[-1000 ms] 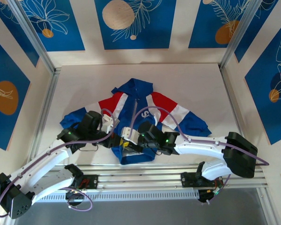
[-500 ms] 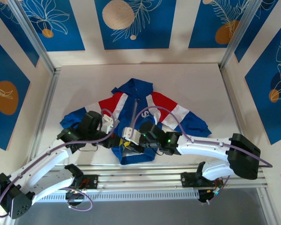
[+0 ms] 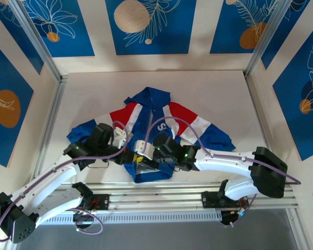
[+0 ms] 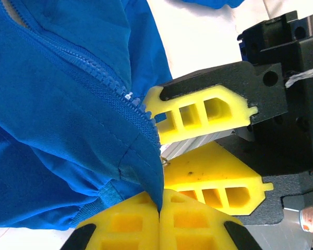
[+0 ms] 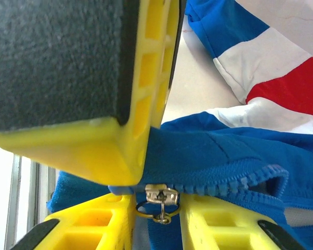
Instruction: Zip up the jacket
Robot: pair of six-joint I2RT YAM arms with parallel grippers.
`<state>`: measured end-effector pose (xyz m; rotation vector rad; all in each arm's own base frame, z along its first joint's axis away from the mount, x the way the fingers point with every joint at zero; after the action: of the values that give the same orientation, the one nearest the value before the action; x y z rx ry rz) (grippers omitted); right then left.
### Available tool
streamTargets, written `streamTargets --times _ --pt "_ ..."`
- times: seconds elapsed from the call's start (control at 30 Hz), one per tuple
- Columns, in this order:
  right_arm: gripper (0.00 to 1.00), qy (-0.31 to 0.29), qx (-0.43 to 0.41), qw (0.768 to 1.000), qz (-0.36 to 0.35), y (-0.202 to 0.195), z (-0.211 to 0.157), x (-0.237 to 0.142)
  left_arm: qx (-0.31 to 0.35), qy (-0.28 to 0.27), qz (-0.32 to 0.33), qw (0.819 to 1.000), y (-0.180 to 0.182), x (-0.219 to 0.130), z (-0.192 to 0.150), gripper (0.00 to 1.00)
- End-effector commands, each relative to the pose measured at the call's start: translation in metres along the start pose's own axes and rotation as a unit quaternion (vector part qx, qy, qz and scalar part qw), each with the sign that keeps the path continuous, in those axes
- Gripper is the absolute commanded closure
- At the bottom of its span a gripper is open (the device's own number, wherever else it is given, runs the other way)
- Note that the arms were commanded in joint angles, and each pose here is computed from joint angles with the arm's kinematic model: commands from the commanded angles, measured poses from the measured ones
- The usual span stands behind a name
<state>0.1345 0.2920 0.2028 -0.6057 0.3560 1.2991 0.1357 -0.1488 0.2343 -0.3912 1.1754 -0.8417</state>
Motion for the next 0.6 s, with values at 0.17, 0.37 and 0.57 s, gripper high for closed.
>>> streamTargets --times 0.17,0.37,0.57 --pt "0.83 -0.021 -0.002 1.0 0.001 -0.007 0.017 0.0 0.006 0.005 0.011 1.0 0.002 -0.003 -0.001 1.0" --pt "0.94 -0.003 0.004 1.0 0.002 -0.007 0.01 -0.004 0.015 0.015 0.055 0.998 0.007 -0.007 -0.005 1.0" --pt "0.93 0.004 0.007 1.0 0.013 -0.008 0.006 -0.006 0.022 0.021 0.062 0.998 0.008 -0.008 -0.006 1.0"
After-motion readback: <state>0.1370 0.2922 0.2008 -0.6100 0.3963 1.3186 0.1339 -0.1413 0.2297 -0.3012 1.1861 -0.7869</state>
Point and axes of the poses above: each hand's point on the last joint's axis, 136 mm out from that joint toward the fingers, its own x axis out along the fingers, its own y axis along the line the jaws close on, z = x × y, the point moved 10 cm from there along -x, back along the fingers, and after that the axes turned 8 degrees about -x, right-handed, at the moved point
